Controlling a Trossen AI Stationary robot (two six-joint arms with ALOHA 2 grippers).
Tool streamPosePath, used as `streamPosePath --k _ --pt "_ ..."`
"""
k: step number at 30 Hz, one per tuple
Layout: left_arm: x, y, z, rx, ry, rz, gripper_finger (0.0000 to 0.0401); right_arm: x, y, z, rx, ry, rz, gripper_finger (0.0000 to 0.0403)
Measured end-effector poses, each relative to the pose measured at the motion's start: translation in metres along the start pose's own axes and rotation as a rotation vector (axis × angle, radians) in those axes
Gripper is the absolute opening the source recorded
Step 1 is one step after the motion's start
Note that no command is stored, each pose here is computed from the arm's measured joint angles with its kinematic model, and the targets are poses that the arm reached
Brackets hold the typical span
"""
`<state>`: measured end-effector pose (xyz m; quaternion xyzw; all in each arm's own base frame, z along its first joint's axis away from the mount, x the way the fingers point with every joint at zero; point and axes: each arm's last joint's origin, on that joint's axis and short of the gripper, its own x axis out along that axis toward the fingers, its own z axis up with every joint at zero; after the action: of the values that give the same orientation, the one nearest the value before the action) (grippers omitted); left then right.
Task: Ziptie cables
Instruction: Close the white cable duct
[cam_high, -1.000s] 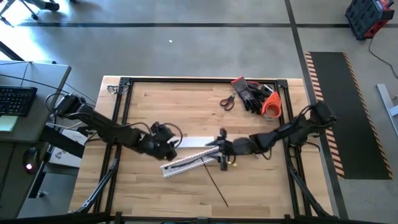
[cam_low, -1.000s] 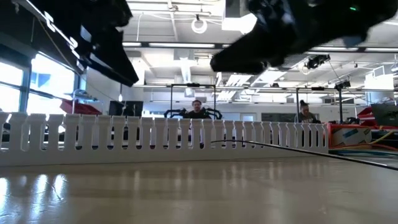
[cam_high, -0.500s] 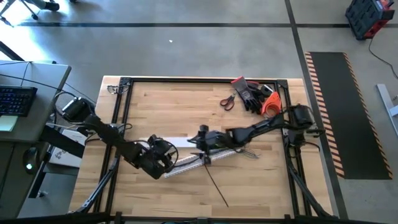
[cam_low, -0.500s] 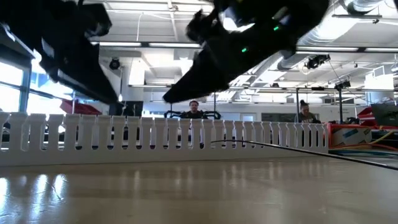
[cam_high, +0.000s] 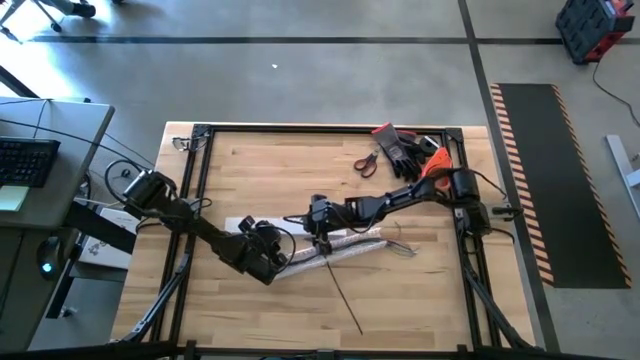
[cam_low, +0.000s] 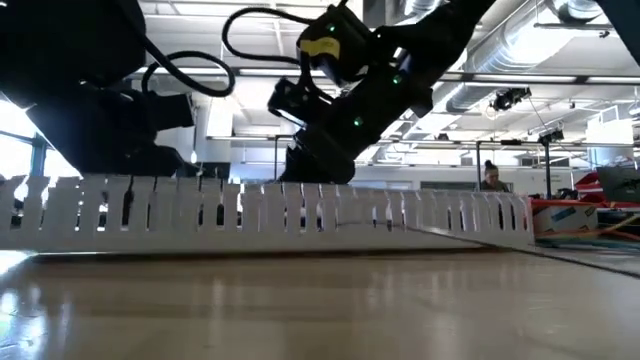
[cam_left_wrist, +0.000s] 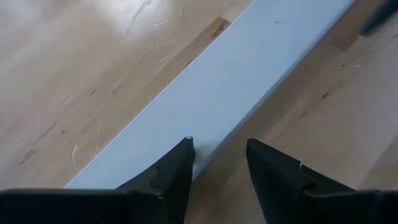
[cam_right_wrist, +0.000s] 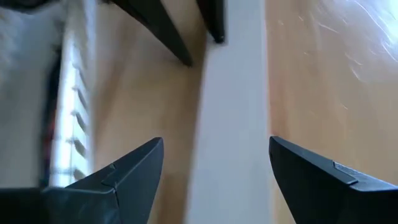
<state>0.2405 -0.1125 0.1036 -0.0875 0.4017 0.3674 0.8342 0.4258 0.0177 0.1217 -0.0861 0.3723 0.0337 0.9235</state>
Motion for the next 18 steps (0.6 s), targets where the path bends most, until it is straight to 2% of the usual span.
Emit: streamPosePath --k 5,12,18 --pt "-0.005 0.002 0.002 -0.006 -0.003 -0.007 0.0135 -0.007 -0.011 0.0 0.007 0.009 0.04 0.0277" --pt "-0.02 0.01 0.012 -0.032 -0.026 -0.032 0.0136 -0.017 -0.024 0.008 -0.018 -0.036 0.023 0.0277" --pt "-0.035 0.017 0.019 -0.05 -0.049 -0.055 0.0135 -0.011 -0.027 0.008 -0.116 -0.082 0.006 0.0276"
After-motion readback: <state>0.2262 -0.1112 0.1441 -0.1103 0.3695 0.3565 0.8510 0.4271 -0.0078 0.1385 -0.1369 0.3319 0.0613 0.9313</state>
